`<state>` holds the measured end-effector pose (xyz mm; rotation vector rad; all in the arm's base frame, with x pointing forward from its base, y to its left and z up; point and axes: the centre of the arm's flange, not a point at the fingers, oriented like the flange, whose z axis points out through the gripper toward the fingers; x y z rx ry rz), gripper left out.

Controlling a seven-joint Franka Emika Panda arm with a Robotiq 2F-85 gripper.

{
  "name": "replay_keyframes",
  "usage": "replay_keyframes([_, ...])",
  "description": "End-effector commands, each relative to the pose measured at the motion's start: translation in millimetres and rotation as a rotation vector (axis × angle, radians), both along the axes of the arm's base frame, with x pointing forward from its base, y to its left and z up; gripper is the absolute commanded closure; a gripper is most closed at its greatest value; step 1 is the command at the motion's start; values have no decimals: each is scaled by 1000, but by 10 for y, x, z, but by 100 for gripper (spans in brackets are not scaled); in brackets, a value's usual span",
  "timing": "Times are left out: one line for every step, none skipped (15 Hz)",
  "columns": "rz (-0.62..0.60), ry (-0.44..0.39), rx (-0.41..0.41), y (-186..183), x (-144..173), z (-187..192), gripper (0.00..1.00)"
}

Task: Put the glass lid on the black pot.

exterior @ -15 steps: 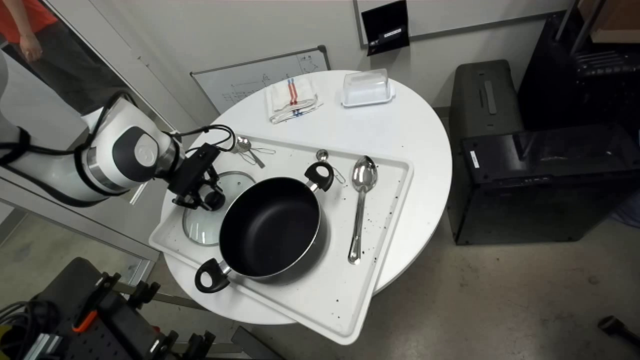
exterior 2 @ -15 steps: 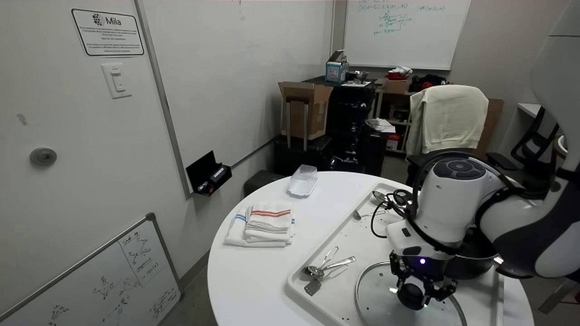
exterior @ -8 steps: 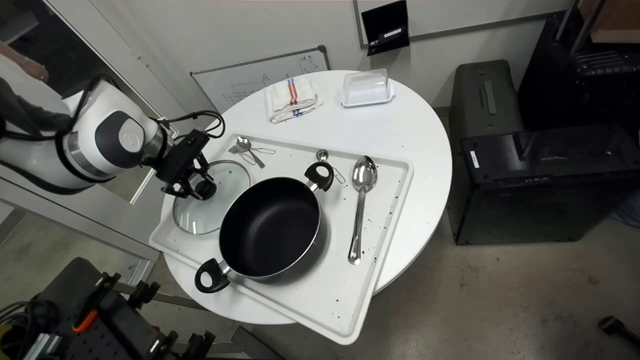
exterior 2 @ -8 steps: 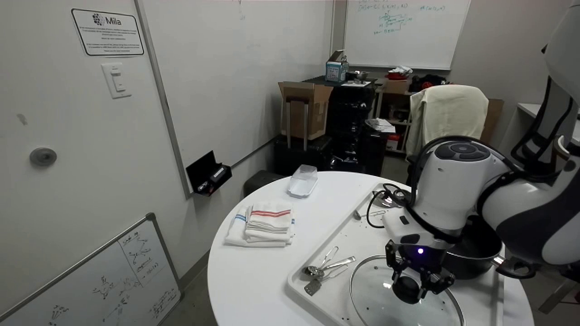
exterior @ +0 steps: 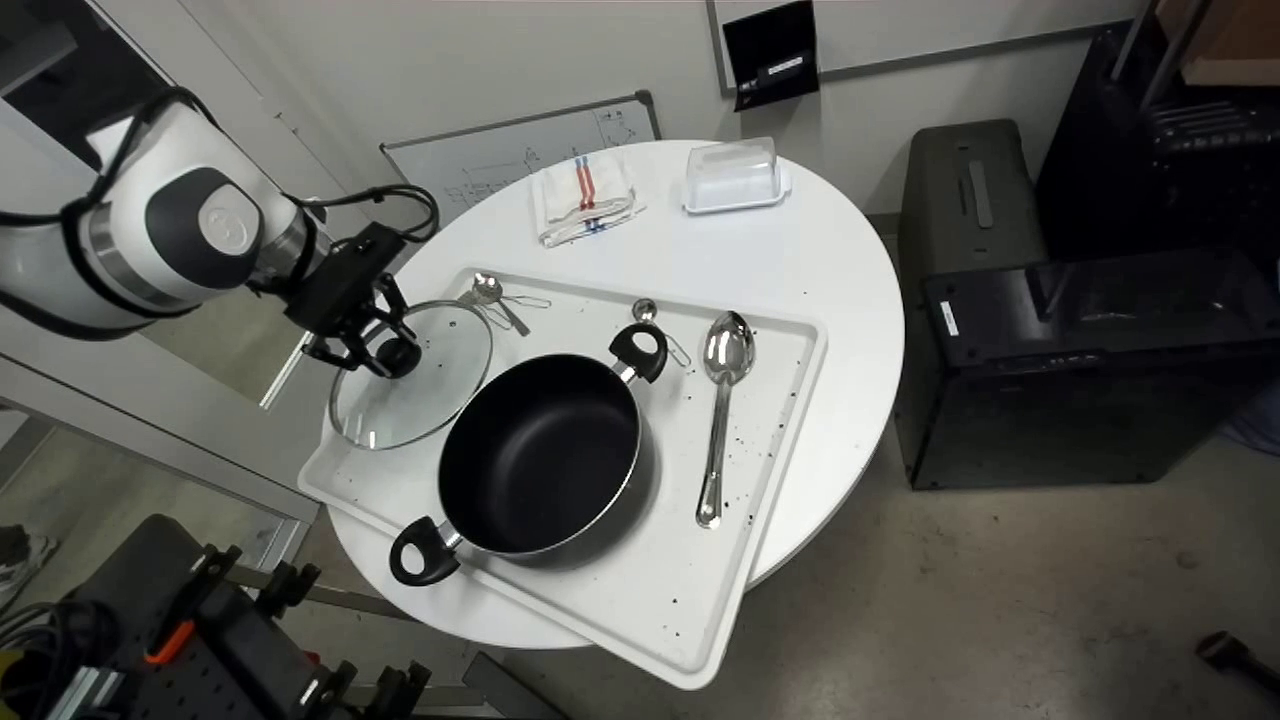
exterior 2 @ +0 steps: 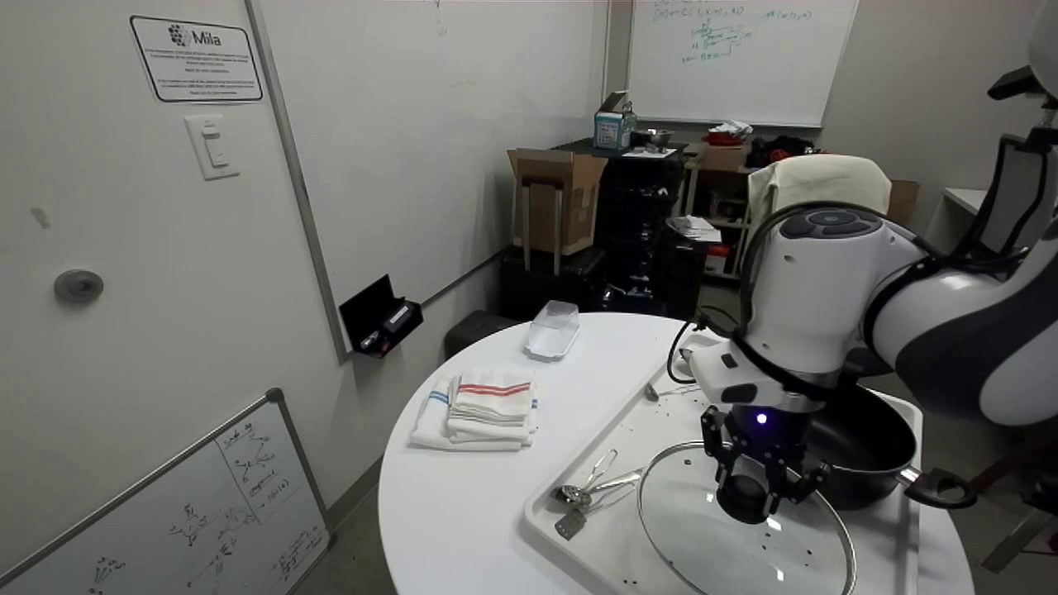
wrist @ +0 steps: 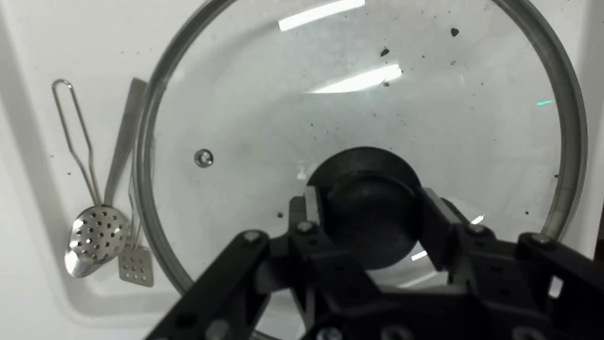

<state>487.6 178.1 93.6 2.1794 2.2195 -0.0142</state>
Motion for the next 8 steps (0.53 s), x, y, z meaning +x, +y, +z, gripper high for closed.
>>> replay_keyframes([-19,14,3,-64,120,398,75])
replay_keyframes([-26,14,3,-82,138,446,75])
replay_keyframes([-34,18,4,-105,155,488,75])
replay_keyframes([-41,20,2,-143,170,526,75])
replay_keyframes([-51,22,-1,-181,187,555,75])
replay_keyframes([-63,25,-2,-239,208,585,75])
replay_keyframes([-75,28,-3,-292,223,603,75])
replay_keyframes([-90,28,-4,-365,242,618,75])
